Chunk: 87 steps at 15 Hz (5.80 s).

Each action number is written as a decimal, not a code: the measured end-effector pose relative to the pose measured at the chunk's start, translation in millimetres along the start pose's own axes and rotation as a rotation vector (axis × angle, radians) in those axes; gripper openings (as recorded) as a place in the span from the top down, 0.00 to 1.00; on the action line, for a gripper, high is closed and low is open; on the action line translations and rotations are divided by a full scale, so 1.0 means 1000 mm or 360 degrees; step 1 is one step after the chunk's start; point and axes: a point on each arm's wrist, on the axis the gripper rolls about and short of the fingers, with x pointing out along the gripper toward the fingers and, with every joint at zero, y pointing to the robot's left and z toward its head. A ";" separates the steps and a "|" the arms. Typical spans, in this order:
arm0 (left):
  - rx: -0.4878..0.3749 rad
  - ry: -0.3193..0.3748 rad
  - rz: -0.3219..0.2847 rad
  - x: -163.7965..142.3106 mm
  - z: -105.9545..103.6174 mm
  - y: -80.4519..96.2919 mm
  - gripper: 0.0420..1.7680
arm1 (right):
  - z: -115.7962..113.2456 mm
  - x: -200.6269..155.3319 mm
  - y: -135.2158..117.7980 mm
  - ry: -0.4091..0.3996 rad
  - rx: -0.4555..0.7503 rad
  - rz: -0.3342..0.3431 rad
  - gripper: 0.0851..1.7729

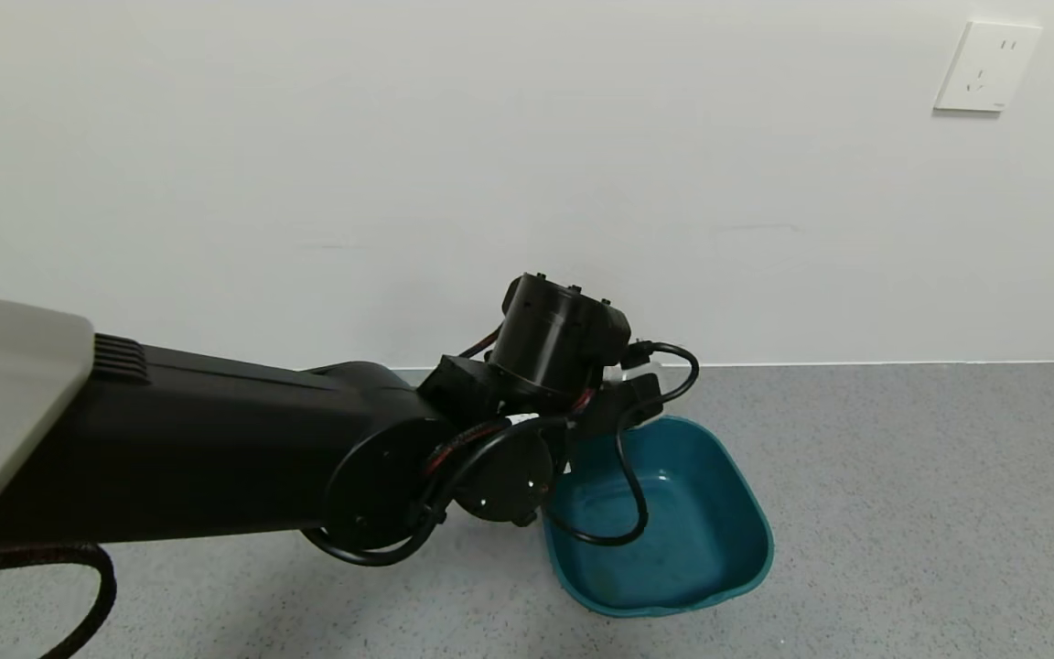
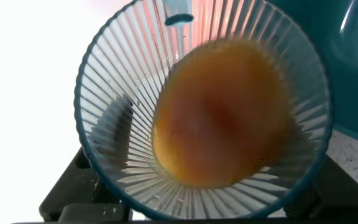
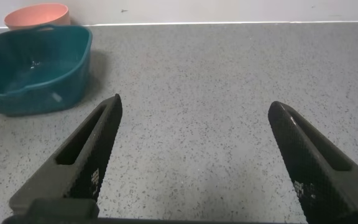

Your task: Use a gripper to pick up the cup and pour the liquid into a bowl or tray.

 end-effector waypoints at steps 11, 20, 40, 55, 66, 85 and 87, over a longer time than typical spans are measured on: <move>0.0324 0.0179 0.0068 -0.003 0.017 -0.037 0.26 | 0.000 0.000 0.000 0.0000 0.0000 0.0000 0.04; 0.0669 0.0244 0.0112 -0.015 0.031 -0.056 0.26 | 0.000 0.000 0.000 0.0000 0.0000 0.0001 0.04; 0.1074 0.0345 0.0099 -0.018 0.025 -0.061 0.26 | 0.000 0.000 0.000 0.0000 0.0000 -0.0001 0.04; -0.0248 0.0169 0.0426 -0.053 0.015 0.018 0.26 | 0.000 0.000 0.000 -0.0001 -0.0001 0.0000 0.04; -0.1445 0.0176 0.0464 -0.053 -0.067 0.036 0.26 | 0.000 0.000 0.000 -0.0002 0.0000 -0.0001 0.04; -0.1994 0.0130 0.0239 0.026 -0.185 0.029 0.26 | 0.000 0.000 0.000 -0.0001 0.0000 0.0000 0.04; -0.1986 0.0168 0.0215 0.034 -0.186 0.023 0.26 | 0.000 0.000 0.000 -0.0002 0.0000 0.0000 0.04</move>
